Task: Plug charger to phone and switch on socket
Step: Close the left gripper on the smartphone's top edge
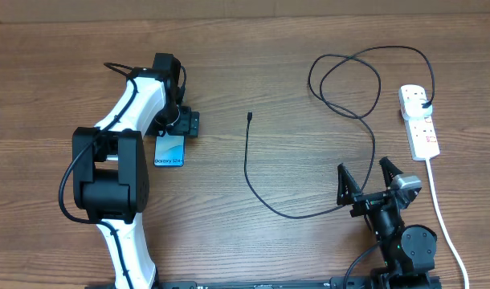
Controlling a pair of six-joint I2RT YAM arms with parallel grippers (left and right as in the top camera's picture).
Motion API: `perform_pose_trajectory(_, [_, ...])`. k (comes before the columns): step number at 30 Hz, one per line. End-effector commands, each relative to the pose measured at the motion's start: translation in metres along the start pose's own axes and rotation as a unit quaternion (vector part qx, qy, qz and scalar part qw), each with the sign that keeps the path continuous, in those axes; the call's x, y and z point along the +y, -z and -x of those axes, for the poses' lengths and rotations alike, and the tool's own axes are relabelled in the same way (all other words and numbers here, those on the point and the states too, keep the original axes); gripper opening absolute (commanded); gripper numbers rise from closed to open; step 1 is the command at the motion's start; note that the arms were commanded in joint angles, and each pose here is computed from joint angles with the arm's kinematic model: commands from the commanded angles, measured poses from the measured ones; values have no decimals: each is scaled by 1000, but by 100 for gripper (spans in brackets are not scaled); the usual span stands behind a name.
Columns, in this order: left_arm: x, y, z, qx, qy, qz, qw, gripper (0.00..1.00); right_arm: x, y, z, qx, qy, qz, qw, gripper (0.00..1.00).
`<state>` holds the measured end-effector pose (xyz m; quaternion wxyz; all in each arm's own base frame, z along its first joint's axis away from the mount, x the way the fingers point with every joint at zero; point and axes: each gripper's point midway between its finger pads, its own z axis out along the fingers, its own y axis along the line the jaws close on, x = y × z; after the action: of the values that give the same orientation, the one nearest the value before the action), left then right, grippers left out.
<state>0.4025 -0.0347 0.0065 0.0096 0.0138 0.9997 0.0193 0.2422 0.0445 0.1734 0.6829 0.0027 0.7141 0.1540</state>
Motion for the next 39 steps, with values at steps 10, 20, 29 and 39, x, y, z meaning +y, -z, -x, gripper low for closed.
perform_pose_trajectory(10, [16, 28, 18, -13, 4, 32, 999, 98, -2, 0, -1, -3, 1, -3, 1000, 100])
perform_pose_trajectory(20, [13, 4, 8, 17, -24, 19, 999, 97, -2, 0, -1, -3, 1, -2, 1000, 100])
perform_pose_trajectory(29, [-2, -1, 3, 26, -26, -24, 999, 98, -2, 0, -1, -3, 1, -2, 1000, 100])
perform_pose_trajectory(39, [5, -22, -15, 48, -23, -14, 999, 96, -2, 0, -1, -3, 1, -3, 1000, 100])
